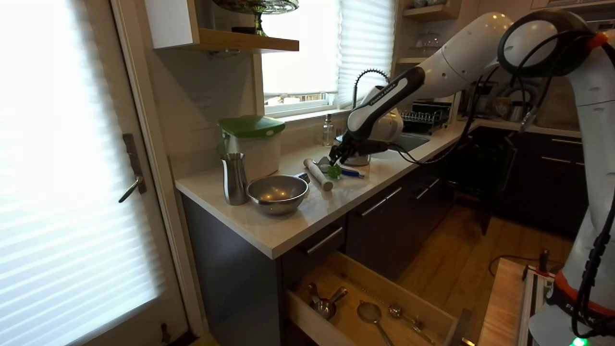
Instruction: Pick up the green object and put it in the silver bowl
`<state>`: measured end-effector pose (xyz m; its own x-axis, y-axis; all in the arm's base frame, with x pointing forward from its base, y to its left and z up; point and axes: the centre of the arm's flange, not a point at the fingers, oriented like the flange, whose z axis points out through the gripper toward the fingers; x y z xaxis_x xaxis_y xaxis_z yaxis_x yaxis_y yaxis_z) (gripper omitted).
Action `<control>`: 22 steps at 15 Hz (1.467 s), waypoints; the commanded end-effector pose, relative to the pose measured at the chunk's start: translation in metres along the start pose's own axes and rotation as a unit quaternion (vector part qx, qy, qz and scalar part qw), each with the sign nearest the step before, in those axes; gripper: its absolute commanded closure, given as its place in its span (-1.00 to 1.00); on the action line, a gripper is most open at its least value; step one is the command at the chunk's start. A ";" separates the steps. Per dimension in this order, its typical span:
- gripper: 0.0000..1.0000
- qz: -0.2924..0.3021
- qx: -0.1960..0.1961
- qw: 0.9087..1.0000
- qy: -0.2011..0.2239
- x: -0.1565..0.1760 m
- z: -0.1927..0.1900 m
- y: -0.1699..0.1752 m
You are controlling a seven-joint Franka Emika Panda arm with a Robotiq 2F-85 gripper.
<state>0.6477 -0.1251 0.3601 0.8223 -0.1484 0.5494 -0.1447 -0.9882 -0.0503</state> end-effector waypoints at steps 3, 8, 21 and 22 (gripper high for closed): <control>-0.28 0.020 -0.008 1.000 0.002 0.005 0.015 0.011; -0.14 0.021 -0.009 1.000 0.005 0.005 0.025 0.013; 0.85 0.004 -0.003 1.000 -0.005 0.004 0.006 0.003; 0.85 -0.003 0.008 1.000 -0.002 0.005 -0.006 -0.003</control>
<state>0.6636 -0.1338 0.3417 0.8239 -0.1690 0.5410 -0.1726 -0.9840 -0.0445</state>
